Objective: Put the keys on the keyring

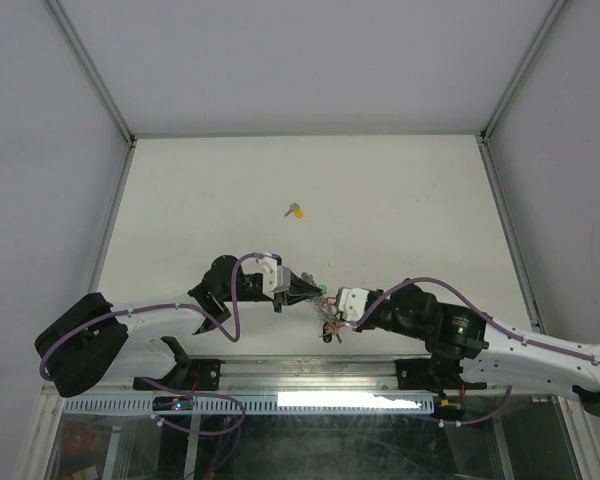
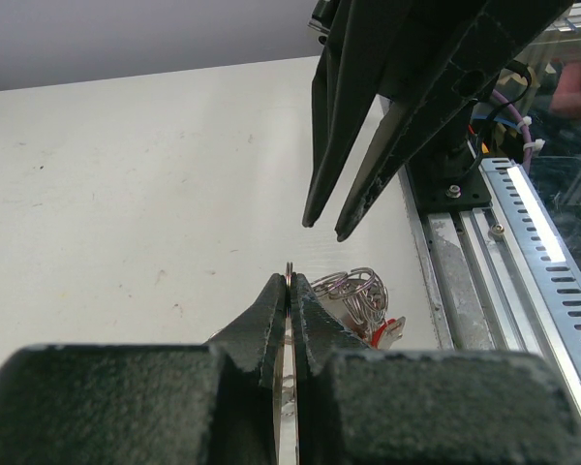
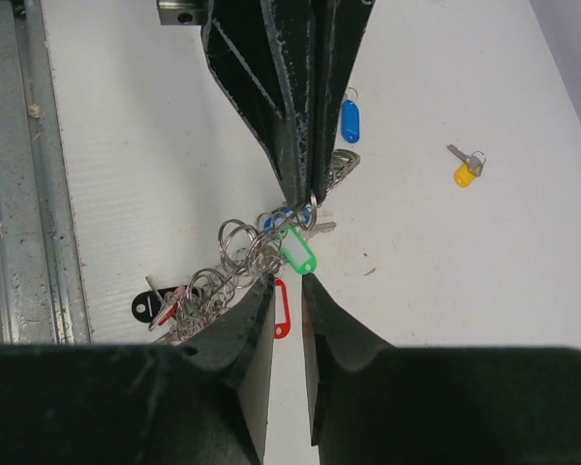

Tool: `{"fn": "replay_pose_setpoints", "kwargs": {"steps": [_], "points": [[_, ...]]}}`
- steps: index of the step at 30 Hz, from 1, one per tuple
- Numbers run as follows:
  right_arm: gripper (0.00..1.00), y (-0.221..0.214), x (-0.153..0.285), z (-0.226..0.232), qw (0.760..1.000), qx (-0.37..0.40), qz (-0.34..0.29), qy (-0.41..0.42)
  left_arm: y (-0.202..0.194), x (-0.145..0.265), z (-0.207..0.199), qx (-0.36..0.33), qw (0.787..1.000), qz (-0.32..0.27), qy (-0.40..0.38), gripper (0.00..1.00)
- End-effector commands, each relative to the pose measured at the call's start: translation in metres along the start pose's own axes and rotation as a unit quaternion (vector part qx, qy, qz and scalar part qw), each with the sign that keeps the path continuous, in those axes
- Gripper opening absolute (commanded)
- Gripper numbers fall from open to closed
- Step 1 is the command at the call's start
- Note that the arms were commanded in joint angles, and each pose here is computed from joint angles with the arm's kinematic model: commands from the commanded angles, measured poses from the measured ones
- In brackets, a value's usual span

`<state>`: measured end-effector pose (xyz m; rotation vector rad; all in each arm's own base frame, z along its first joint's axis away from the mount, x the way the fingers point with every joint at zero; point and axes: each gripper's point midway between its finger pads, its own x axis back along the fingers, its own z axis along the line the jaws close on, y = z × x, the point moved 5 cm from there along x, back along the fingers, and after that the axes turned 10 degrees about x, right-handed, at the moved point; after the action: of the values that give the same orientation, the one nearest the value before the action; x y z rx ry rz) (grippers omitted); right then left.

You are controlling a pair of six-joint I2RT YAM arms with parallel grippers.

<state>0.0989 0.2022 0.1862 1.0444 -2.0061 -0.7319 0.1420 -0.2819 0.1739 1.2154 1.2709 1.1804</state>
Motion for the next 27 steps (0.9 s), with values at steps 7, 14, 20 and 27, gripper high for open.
{"fn": "replay_pose_setpoints", "kwargs": {"steps": [7, 14, 20, 27], "points": [[0.26, 0.013, 0.005, -0.011, 1.000, 0.013, -0.003, -0.006, 0.019, -0.006, -0.002, -0.037, 0.999, -0.027, -0.021, 0.00], [0.34, 0.007, -0.009, -0.002, 0.999, 0.026, 0.008, 0.020, 0.021, -0.007, -0.002, -0.038, 0.999, -0.028, -0.022, 0.00], [0.37, 0.004, -0.016, -0.006, 0.999, 0.033, 0.012, -0.002, 0.022, -0.006, -0.002, -0.040, 0.999, -0.029, -0.023, 0.00], [0.39, 0.002, -0.022, -0.002, 0.999, 0.032, 0.013, 0.005, 0.021, -0.007, -0.002, -0.039, 0.999, -0.027, -0.022, 0.00]]}}
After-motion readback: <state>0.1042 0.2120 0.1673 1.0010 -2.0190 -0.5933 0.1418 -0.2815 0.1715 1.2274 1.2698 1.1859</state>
